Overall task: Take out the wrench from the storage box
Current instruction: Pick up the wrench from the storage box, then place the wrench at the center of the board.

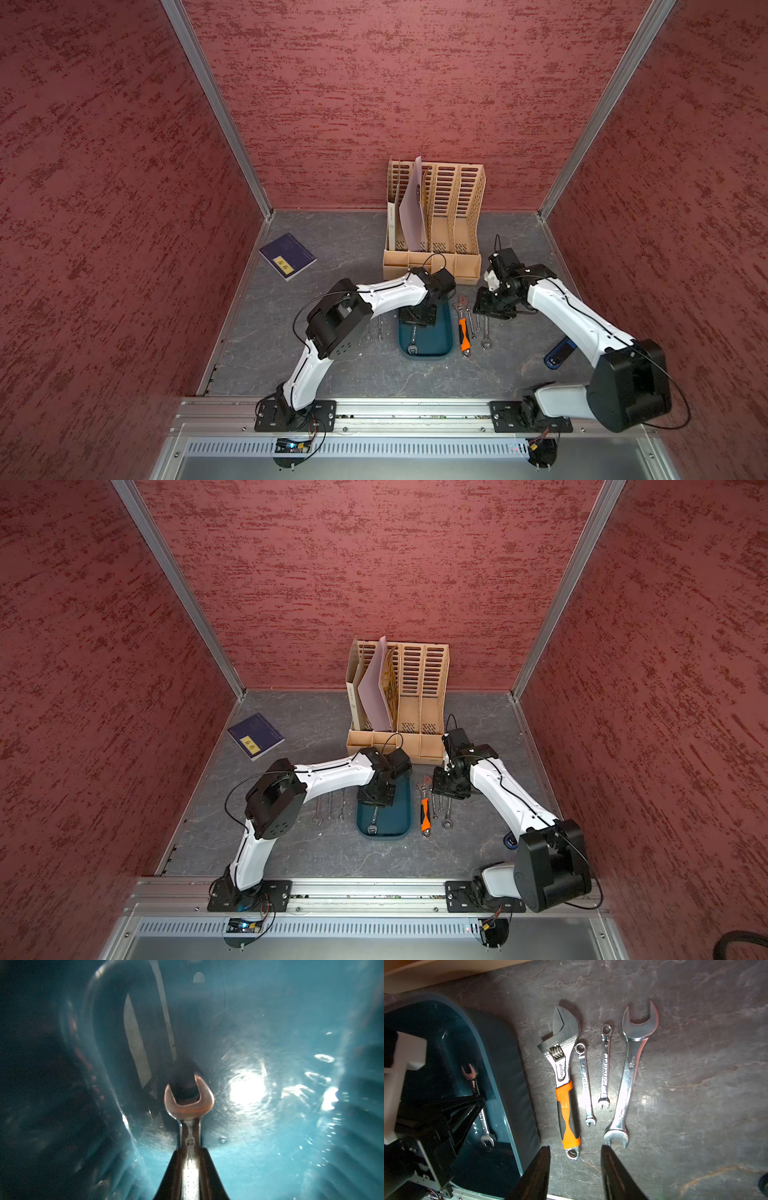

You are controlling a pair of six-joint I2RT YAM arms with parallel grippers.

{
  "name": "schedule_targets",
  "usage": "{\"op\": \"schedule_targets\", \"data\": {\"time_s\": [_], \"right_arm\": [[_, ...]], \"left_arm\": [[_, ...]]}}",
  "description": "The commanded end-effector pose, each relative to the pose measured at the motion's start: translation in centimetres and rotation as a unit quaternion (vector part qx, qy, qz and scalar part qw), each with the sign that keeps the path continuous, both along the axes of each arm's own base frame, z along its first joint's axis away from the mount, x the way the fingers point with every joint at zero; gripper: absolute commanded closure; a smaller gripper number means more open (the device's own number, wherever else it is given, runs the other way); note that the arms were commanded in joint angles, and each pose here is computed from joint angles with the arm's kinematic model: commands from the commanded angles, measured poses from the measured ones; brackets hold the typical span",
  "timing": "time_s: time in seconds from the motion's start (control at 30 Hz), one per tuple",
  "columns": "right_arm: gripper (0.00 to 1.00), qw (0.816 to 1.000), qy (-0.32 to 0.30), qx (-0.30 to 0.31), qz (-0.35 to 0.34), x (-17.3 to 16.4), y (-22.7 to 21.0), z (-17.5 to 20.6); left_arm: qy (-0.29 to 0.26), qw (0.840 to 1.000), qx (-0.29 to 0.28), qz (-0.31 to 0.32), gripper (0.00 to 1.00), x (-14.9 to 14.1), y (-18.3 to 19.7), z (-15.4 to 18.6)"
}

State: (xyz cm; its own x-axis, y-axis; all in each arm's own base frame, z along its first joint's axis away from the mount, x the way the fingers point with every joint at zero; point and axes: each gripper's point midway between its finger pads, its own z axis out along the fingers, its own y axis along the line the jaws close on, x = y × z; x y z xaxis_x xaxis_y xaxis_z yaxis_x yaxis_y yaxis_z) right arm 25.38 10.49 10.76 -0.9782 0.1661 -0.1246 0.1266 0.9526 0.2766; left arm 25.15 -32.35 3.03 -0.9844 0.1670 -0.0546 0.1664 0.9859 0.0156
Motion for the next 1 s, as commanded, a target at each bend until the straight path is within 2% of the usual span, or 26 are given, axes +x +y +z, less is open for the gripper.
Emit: {"op": "schedule_targets", "data": {"time_s": [0.0, 0.23, 0.4, 0.53, 0.7, 0.9, 0.97], "right_arm": [[0.55, 1.0, -0.005, 0.008, -0.007, -0.3, -0.1, 0.6], [0.55, 1.0, -0.008, 0.006, -0.008, -0.4, -0.2, 0.8], [0.56, 1.0, -0.011, 0.006, -0.007, -0.4, -0.2, 1.1], [0.56, 1.0, -0.01, 0.007, -0.008, -0.4, -0.2, 1.1], [0.56, 1.0, -0.009, 0.007, -0.008, -0.3, -0.2, 1.0], [0.56, 1.0, -0.006, 0.009, -0.006, -0.2, 0.0, 0.7], [0.56, 1.0, -0.005, 0.009, -0.005, -0.2, 0.1, 0.7]], "left_arm": [[-0.034, 0.999, -0.022, -0.003, 0.87, 1.1, -0.2, 3.8], [-0.071, 0.996, -0.046, 0.005, 0.88, 2.7, 0.8, 8.3], [-0.099, 0.994, -0.042, 0.025, 0.88, 3.8, 3.7, 11.5], [-0.102, 0.993, -0.047, 0.042, 0.89, 3.9, 6.4, 12.4], [-0.089, 0.991, -0.045, 0.09, 0.88, 3.8, 11.6, 11.0], [-0.046, 0.988, -0.045, 0.137, 0.9, 3.2, 17.2, 6.0], [-0.026, 0.986, -0.06, 0.155, 0.91, 2.9, 18.5, 4.1]]}}
